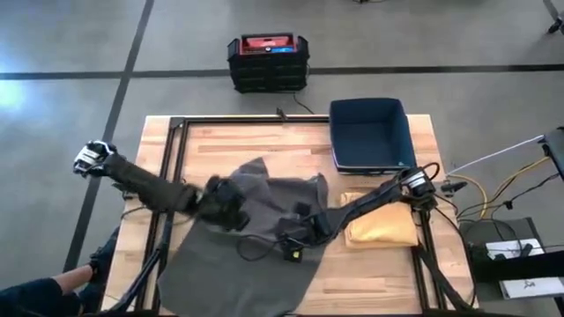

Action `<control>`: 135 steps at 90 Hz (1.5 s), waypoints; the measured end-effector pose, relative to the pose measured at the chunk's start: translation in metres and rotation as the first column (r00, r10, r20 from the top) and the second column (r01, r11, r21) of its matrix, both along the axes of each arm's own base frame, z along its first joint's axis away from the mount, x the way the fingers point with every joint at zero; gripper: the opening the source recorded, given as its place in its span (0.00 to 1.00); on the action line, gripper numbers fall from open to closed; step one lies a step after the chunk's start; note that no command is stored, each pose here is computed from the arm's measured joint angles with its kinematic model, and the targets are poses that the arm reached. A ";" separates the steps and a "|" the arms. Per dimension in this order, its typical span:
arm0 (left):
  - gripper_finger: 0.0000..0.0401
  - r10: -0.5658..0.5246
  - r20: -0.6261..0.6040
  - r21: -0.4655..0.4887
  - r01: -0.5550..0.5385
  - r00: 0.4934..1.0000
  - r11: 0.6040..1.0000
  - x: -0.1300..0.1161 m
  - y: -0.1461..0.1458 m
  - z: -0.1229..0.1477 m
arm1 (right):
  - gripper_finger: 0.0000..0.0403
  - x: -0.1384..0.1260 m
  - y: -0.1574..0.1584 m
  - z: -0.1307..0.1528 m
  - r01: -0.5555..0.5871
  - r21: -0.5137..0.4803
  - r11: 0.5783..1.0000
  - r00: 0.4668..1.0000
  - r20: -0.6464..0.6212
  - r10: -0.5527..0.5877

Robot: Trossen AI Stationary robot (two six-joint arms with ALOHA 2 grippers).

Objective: Fold towel
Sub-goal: Fold the gray towel

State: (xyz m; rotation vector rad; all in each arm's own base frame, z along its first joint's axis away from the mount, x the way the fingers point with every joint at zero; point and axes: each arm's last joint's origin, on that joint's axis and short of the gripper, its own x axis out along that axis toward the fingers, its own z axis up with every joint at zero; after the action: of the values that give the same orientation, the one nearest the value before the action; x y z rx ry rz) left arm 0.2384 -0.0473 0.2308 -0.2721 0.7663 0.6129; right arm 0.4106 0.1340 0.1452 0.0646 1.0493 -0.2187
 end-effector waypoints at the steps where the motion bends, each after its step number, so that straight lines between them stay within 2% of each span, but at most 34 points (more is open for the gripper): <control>1: 0.05 -0.001 -0.007 0.002 0.001 1.000 1.000 0.002 0.005 0.000 | 0.00 0.000 0.000 -0.001 -0.001 0.000 1.000 1.000 -0.001 0.001; 9: 0.05 -0.001 -0.040 0.014 0.002 0.999 1.000 0.015 0.043 0.002 | 0.00 0.002 0.003 -0.008 0.012 0.016 1.000 1.000 0.027 -0.012; 16: 0.05 -0.002 -0.058 -0.005 0.002 0.998 1.000 0.022 0.077 -0.002 | 0.00 -0.002 0.002 -0.014 0.039 0.019 0.999 0.999 -0.001 -0.039; 30: 0.05 -0.006 -0.025 -0.100 0.003 1.000 0.995 0.026 0.133 -0.021 | 0.00 -0.005 0.005 -0.032 0.080 0.026 0.996 0.996 -0.034 -0.079; 38: 0.05 -0.013 -0.043 -0.174 0.006 0.999 0.985 0.029 0.150 -0.042 | 0.00 -0.005 0.009 -0.037 0.081 0.033 0.996 0.996 -0.028 -0.080; 49: 0.05 -0.069 -0.094 -0.215 0.047 0.993 0.976 0.038 0.159 -0.067 | 0.00 -0.004 0.011 -0.043 0.078 0.029 0.997 0.996 -0.035 -0.077; 64: 0.05 -0.081 -0.188 -0.194 0.044 0.979 0.980 0.048 0.168 -0.095 | 0.00 -0.003 0.012 -0.046 0.080 0.026 0.996 0.996 -0.027 -0.080; 75: 0.05 0.037 -0.285 -0.060 -0.056 0.958 0.997 0.044 0.178 -0.100 | 0.00 -0.004 0.013 -0.046 0.084 0.031 0.996 0.996 -0.032 -0.083; 86: 0.05 0.183 -0.386 0.060 -0.174 0.904 0.983 0.028 0.193 -0.099 | 0.00 -0.005 0.016 -0.046 0.078 0.030 0.996 0.996 -0.034 -0.077; 109: 0.05 0.335 -0.455 0.077 -0.338 0.825 0.938 -0.008 0.229 -0.095 | 0.00 -0.007 0.019 -0.046 0.064 0.041 0.997 0.997 -0.042 -0.062; 120: 0.05 0.316 -0.404 0.018 -0.338 0.859 0.941 -0.012 0.231 -0.082 | 0.00 -0.007 0.018 -0.042 0.058 0.047 0.997 0.997 -0.046 -0.056; 129: 0.05 0.268 -0.293 -0.003 -0.281 0.918 0.960 -0.009 0.218 -0.056 | 0.00 -0.008 0.012 -0.029 0.041 0.050 0.998 0.998 -0.045 -0.038; 135: 0.05 0.228 -0.227 0.000 -0.234 0.947 0.972 -0.010 0.204 -0.034 | 0.00 -0.007 0.007 -0.009 0.022 0.046 0.999 1.000 -0.021 -0.021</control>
State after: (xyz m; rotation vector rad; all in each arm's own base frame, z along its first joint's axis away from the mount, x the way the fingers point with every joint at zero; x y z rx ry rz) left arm 0.2283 0.1567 0.1969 -0.3235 0.9704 0.8662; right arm 0.4034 0.1408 0.1360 0.1152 1.0743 -0.2151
